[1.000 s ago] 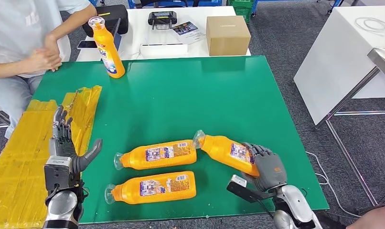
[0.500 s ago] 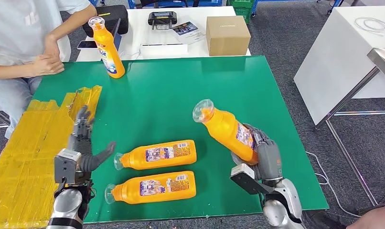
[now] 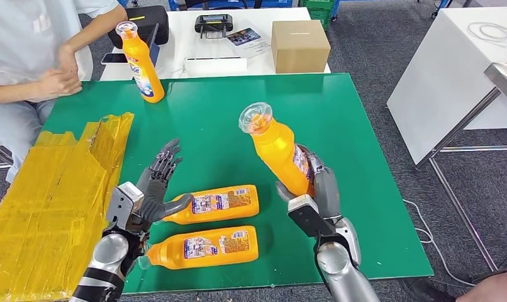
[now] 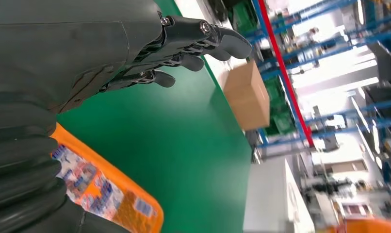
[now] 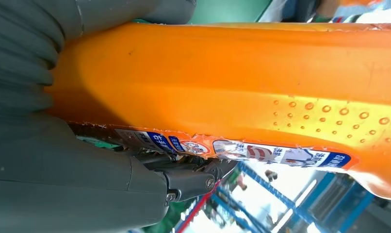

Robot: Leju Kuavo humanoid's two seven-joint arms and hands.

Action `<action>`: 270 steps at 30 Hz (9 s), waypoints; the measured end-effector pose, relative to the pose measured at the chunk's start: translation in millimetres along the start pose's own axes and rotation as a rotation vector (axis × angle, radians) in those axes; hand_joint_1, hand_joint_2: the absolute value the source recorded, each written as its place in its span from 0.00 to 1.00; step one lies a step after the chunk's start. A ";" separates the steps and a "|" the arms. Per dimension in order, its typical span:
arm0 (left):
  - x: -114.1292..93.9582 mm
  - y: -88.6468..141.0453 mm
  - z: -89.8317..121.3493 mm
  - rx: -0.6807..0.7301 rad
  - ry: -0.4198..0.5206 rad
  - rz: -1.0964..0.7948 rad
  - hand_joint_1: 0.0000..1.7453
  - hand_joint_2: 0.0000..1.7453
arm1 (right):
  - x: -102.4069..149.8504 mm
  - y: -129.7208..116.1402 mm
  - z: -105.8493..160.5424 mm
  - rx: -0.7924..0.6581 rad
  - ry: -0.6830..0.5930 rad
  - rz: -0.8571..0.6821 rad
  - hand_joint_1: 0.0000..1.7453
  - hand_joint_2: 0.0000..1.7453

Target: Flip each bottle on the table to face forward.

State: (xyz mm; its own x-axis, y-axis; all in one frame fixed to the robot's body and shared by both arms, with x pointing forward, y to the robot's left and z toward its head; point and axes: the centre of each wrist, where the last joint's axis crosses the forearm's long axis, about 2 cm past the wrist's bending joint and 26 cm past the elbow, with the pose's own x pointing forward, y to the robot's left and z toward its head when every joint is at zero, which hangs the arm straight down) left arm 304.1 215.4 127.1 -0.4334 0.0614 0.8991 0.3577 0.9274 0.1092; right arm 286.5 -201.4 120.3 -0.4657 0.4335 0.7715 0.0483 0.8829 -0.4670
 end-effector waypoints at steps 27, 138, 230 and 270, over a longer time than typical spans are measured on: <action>6.7 -21.4 -30.3 -0.109 -0.036 0.118 0.00 1.00 | 51.7 133.9 -11.2 0.438 -0.014 -0.242 1.00 1.00; -34.5 208.1 117.1 -0.183 0.348 -1.866 0.00 1.00 | 58.3 58.5 -18.8 0.135 -0.274 -0.205 0.00 1.00; 20.3 93.5 28.2 0.499 -0.276 -0.785 0.00 1.00 | 1.9 111.5 -58.0 0.945 -0.002 0.641 0.00 1.00; 9.9 34.2 16.0 0.177 -0.146 -0.656 0.00 1.00 | 12.4 99.2 -42.0 0.302 0.009 0.381 1.00 1.00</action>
State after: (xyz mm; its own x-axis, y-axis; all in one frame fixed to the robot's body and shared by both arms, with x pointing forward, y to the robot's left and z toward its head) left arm 298.8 253.6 133.0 -0.6254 -0.4946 0.6035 -0.1512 0.8356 0.5281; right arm 322.6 -100.9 101.7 -0.4569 0.7188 0.5240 -0.0448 0.5697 -0.8206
